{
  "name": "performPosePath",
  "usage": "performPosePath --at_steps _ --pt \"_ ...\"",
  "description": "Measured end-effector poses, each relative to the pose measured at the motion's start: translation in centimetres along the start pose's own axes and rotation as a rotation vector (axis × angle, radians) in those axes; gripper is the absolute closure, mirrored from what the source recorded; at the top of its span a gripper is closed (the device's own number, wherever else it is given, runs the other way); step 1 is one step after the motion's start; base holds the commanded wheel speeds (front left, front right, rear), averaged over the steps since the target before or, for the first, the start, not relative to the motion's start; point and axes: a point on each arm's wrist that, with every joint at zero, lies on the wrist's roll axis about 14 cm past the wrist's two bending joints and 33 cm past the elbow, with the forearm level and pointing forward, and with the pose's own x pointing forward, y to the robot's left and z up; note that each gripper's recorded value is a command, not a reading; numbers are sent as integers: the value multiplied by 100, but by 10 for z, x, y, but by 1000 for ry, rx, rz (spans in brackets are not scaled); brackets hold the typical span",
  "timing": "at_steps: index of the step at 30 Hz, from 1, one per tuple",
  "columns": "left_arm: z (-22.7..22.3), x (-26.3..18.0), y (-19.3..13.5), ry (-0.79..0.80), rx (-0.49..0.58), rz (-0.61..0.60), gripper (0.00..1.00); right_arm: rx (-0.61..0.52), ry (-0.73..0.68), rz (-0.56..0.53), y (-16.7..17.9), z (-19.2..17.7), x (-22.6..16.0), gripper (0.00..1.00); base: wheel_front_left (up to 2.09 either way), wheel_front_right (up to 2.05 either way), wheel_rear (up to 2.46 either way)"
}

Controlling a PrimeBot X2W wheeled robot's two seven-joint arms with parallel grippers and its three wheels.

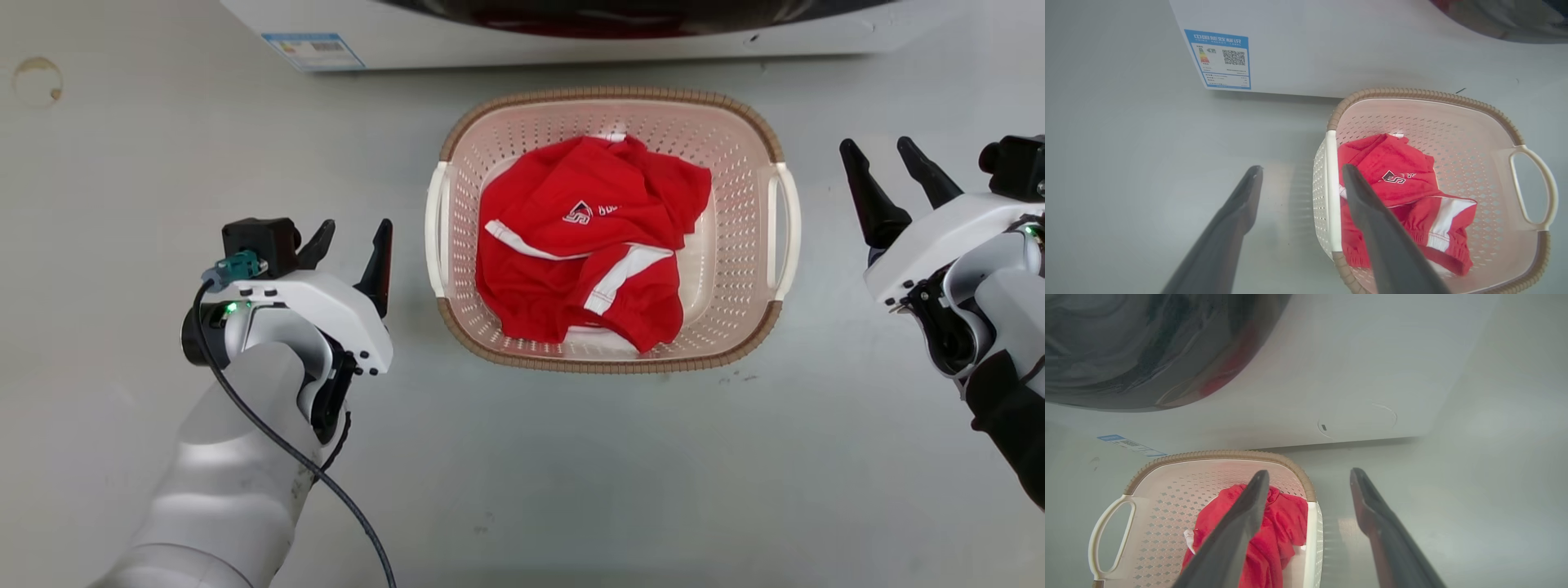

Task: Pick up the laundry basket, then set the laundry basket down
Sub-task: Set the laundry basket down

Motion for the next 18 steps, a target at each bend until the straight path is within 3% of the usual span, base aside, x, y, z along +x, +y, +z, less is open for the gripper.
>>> performPosePath --at_steps 18 --pt "43 -80 -9 -204 38 4 0 -109 -147 62 54 41 -61 0 0 0 0"
